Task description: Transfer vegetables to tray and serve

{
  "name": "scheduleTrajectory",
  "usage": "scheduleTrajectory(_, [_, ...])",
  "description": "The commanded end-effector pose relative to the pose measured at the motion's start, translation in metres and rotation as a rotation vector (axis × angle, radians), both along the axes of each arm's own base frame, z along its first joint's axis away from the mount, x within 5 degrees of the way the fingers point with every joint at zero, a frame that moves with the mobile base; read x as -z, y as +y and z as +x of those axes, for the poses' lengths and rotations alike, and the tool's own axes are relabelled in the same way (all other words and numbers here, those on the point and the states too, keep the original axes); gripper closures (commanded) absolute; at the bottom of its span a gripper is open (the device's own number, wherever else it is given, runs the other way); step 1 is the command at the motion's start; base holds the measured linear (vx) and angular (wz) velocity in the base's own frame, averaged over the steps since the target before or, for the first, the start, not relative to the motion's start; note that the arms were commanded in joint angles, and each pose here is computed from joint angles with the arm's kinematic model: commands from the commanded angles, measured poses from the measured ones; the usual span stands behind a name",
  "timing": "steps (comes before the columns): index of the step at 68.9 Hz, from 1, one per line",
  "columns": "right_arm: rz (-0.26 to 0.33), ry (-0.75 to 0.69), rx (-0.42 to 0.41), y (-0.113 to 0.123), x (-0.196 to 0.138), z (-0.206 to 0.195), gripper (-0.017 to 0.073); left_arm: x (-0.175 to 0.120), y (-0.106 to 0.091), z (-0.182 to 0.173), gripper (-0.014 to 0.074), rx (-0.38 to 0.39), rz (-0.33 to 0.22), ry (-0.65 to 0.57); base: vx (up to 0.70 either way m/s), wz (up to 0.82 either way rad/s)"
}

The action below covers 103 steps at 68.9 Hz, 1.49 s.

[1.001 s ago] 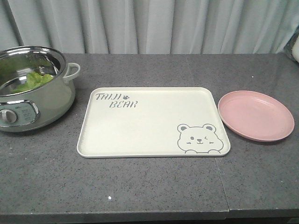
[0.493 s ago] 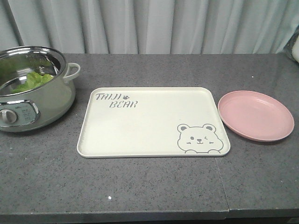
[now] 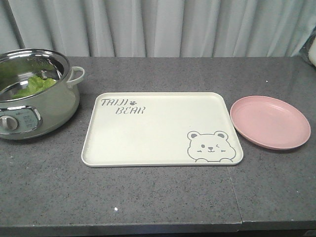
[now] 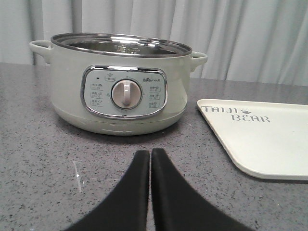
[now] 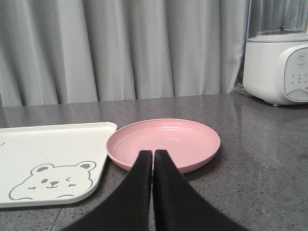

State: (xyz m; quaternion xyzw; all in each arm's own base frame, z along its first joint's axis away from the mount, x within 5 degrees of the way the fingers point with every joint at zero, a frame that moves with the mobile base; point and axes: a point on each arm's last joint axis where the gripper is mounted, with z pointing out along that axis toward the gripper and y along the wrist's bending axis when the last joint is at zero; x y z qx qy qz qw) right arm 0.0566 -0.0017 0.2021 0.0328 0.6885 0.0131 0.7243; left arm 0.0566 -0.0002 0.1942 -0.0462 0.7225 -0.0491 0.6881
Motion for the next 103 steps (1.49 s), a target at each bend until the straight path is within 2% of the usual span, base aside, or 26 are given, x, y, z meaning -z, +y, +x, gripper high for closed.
scheduleTrajectory(1, [-0.022, -0.065, 0.001, 0.0003, -0.0021, -0.0004, 0.0562, 0.0010, -0.0006, 0.0000, 0.0599, 0.007, -0.014, -0.063, 0.00, 0.00])
scheduleTrajectory(103, [-0.022, -0.065, 0.001, 0.0003, -0.0021, -0.0004, 0.0562, 0.0010, -0.0006, 0.0000, 0.0599, 0.007, -0.014, -0.063, 0.00, 0.00])
